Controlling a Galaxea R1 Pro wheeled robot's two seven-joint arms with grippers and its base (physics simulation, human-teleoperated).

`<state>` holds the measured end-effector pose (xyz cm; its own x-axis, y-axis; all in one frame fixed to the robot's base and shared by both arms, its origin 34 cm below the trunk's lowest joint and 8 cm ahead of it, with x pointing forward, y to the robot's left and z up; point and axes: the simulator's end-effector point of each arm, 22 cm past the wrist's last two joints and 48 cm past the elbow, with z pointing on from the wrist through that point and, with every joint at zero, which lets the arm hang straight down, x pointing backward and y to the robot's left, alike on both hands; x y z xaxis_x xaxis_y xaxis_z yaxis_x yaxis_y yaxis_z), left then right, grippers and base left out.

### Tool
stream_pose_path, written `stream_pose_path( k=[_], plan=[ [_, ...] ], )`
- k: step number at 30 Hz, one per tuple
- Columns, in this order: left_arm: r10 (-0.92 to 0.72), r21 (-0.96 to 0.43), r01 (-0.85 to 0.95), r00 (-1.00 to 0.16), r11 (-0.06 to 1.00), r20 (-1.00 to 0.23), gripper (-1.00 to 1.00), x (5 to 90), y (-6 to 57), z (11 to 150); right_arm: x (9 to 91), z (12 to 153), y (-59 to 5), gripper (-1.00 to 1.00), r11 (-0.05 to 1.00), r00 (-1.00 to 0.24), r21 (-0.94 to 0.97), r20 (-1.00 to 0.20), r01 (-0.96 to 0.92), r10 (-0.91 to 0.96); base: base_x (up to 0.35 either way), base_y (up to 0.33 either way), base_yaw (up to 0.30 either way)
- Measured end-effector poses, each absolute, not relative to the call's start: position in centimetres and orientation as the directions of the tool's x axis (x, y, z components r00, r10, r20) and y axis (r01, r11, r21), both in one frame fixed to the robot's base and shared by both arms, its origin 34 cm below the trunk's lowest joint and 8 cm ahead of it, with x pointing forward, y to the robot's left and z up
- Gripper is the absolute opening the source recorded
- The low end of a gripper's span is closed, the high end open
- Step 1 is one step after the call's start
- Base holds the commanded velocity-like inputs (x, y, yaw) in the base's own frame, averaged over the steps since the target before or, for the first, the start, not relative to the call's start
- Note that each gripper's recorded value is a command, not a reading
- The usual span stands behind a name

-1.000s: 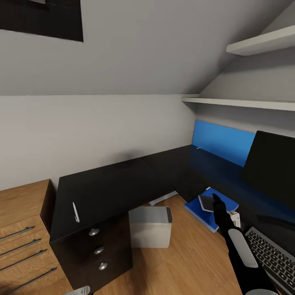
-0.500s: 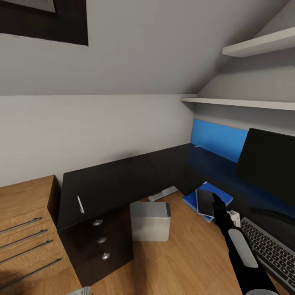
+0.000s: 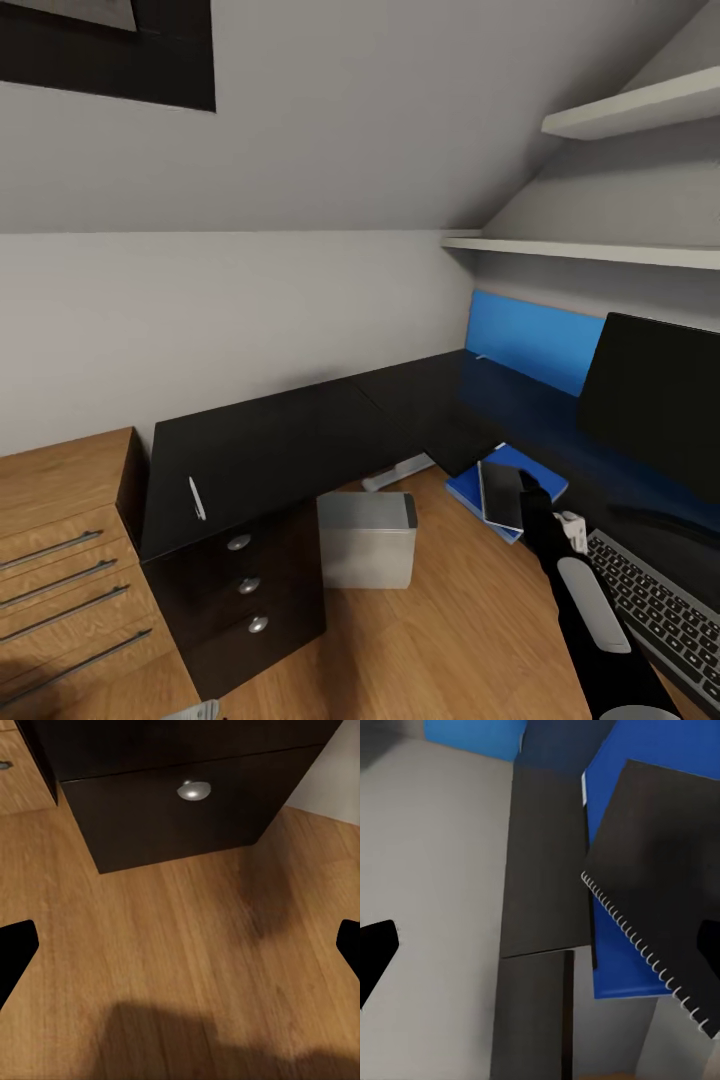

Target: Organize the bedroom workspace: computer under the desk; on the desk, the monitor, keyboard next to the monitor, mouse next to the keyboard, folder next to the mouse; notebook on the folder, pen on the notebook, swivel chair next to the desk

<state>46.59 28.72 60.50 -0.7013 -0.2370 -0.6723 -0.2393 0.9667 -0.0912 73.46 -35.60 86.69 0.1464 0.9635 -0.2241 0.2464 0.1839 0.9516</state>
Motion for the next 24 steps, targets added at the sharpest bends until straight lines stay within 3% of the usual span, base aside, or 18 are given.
stream_pose_path(
  k=[7,14,19,24],
  plan=[
    [-0.236,-0.09,-0.24,-0.701,0.967,-0.673,1.0,46.6,28.8,60.5,73.7,87.7,-35.1,1.0,0.181,0.151,0.959,-0.217,0.22,0.964,0.0,0.0,0.04],
    [-0.238,-0.091,-0.241,-0.701,0.966,-0.673,1.0,46.6,28.7,60.5,73.9,87.8,-32.4,1.0,0.168,0.131,0.962,-0.199,0.213,0.971,0.0,0.0,0.221],
    [-0.239,-0.091,-0.241,-0.705,0.966,-0.668,1.0,46.4,28.6,60.3,74.4,88.4,-26.9,1.0,0.332,0.037,0.922,-0.346,0.199,0.938,0.0,0.0,0.265],
    [-0.24,-0.09,-0.242,-0.711,0.966,-0.661,1.0,46.1,28.5,60.0,74.3,89.0,-23.2,1.0,0.512,0.026,0.836,-0.527,0.199,0.85,0.0,0.0,0.281]
  ],
)
